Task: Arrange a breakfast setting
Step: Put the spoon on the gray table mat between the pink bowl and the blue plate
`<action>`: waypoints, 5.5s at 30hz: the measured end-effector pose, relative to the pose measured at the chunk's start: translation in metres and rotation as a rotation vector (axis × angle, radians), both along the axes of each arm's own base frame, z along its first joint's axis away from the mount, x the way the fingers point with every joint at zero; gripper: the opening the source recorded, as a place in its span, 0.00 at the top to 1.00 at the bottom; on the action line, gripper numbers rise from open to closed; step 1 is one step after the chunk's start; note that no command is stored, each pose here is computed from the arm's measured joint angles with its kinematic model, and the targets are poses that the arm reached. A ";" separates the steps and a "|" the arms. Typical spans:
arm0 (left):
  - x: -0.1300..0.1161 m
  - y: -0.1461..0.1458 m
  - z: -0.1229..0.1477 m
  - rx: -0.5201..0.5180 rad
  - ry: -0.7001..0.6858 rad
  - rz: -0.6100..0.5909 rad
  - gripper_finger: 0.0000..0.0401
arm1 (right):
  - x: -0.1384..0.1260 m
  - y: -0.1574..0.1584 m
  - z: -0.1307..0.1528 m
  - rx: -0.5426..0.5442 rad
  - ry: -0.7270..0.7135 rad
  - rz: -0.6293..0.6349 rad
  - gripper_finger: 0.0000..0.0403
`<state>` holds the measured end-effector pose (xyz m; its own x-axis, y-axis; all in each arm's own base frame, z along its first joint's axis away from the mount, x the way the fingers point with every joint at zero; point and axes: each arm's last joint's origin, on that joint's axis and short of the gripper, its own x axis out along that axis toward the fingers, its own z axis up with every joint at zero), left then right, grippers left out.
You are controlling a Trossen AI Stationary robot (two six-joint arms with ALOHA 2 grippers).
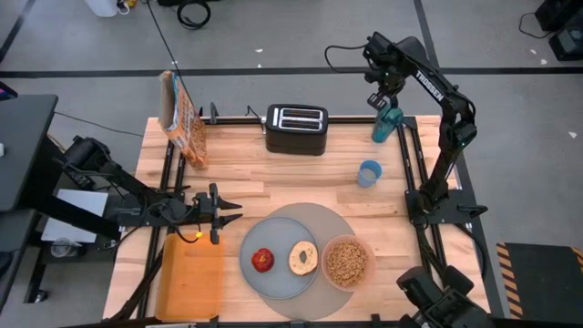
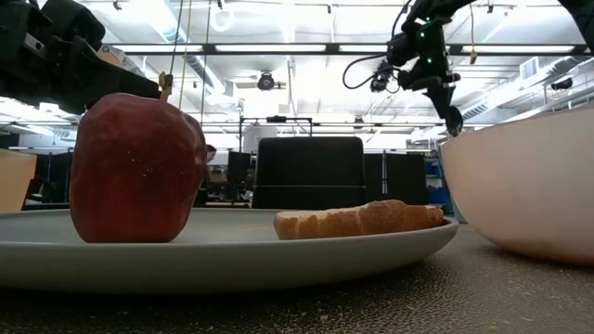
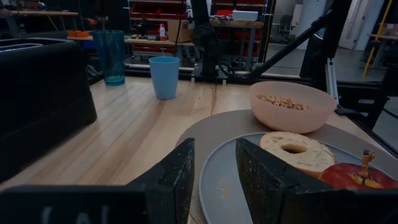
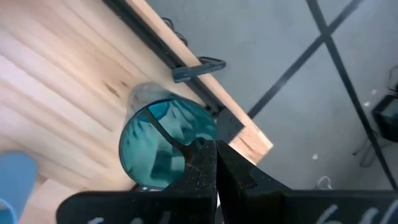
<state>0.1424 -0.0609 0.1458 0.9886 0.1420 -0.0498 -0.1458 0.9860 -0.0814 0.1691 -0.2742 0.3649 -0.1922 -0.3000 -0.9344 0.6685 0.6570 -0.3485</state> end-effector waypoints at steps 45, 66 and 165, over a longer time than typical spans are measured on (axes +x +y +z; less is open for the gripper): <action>0.000 0.000 0.000 0.010 -0.002 0.000 0.69 | 0.020 0.023 -0.039 0.099 0.024 0.114 0.98; 0.000 0.000 0.001 0.018 -0.001 -0.001 0.69 | 0.029 0.030 -0.039 0.068 0.075 0.245 0.68; 0.000 0.000 -0.001 0.003 0.006 -0.001 0.69 | 0.051 0.089 0.055 -0.192 0.006 0.473 0.95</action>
